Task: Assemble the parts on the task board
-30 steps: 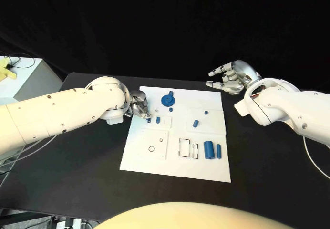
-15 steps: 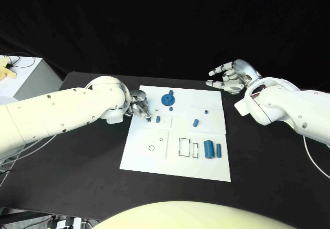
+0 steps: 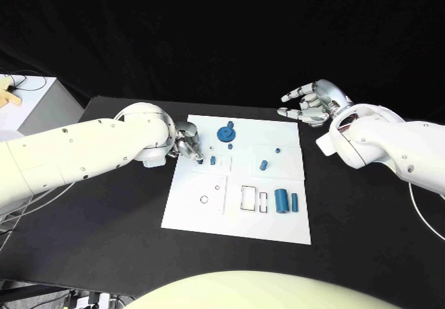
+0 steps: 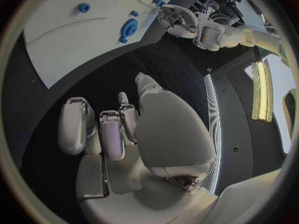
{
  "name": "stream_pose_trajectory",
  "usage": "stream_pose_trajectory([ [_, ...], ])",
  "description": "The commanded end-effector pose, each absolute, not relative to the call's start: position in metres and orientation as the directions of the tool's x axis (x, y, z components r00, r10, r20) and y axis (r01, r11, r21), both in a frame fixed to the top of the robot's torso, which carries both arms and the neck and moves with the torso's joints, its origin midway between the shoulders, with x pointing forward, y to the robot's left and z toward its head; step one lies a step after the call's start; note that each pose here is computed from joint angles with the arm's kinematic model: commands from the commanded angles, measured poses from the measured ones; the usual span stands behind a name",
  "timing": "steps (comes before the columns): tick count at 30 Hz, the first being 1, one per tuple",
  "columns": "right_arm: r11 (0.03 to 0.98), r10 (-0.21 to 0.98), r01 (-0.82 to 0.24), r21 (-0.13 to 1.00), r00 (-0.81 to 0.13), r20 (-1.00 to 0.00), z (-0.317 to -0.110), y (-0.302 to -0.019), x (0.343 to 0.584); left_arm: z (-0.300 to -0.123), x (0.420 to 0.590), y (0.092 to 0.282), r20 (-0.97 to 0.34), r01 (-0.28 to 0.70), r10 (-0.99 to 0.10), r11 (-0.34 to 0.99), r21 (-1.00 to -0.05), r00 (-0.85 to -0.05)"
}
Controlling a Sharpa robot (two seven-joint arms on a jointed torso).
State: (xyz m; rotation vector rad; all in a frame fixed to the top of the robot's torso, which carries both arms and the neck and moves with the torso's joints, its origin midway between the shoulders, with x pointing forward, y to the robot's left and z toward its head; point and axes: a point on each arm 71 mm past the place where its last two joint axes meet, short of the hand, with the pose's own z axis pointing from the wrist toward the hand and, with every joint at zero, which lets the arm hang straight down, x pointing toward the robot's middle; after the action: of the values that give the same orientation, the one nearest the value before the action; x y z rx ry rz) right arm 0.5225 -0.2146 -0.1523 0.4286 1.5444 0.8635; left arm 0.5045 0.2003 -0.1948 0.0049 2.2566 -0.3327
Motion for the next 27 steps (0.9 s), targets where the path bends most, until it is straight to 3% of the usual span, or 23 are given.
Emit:
stream_pose_trajectory([
  [1,0.649,0.704,-0.219,0.728,-0.191,-0.684,-0.1528,-0.2134,0.522,-0.1956,0.5032,0.1993,-0.746,0.125,-0.093,0.965,-0.23,-0.659],
  [27,0.649,0.703,-0.218,0.728,-0.192,-0.684,-0.1531,-0.2132,0.5221,-0.1977,0.5024,0.1982,-0.728,0.139,-0.063,0.967,-0.213,-0.683],
])
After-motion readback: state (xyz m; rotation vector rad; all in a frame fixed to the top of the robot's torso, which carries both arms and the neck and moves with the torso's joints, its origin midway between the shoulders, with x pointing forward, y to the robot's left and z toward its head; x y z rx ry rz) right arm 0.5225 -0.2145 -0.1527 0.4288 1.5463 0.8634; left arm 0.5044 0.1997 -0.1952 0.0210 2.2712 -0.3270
